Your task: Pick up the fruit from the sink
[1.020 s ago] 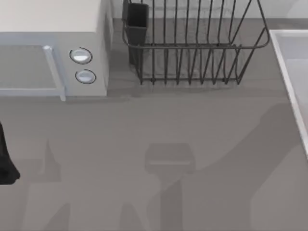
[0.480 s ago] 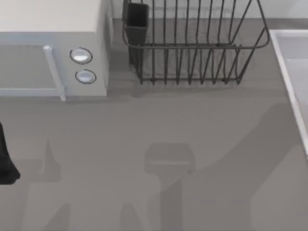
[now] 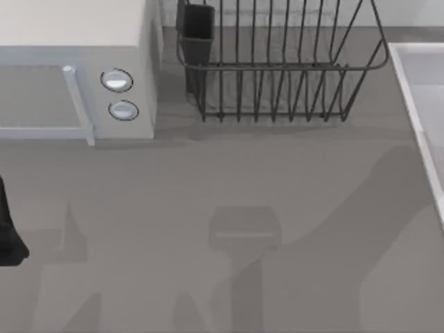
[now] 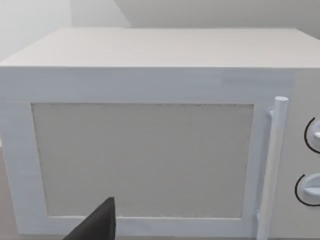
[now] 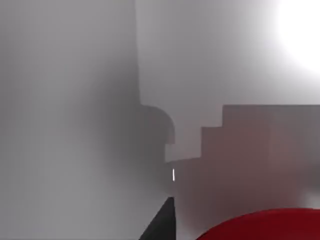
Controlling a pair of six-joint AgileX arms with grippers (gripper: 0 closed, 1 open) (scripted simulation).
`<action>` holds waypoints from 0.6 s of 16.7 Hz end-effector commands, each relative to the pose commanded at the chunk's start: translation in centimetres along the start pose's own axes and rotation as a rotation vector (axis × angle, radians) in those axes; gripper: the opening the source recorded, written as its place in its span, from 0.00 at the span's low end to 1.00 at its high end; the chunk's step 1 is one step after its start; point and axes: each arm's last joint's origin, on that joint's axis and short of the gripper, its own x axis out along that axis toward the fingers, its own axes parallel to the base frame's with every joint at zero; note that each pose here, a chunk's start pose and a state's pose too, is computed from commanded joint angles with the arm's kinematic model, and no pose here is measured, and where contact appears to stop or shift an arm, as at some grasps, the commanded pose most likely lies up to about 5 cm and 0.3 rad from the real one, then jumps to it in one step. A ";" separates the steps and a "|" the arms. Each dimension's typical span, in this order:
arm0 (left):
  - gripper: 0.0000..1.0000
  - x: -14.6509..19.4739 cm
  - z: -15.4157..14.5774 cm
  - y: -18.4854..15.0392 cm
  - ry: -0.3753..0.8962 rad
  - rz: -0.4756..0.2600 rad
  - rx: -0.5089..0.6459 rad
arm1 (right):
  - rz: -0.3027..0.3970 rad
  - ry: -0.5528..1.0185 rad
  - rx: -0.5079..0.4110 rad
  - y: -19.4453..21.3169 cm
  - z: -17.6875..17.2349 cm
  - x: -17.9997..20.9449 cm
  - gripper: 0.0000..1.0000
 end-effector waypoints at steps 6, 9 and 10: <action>1.00 0.0 0.0 0.0 0.000 0.000 0.000 | 0.003 0.013 0.000 -0.6 2.7 -8.5 0.00; 1.00 0.0 0.0 0.0 0.000 0.000 0.000 | 0.008 0.037 0.001 -0.5 2.7 -14.8 0.00; 1.00 0.0 0.0 0.0 0.000 0.000 0.000 | 0.008 0.039 0.001 -0.4 2.4 -16.9 0.00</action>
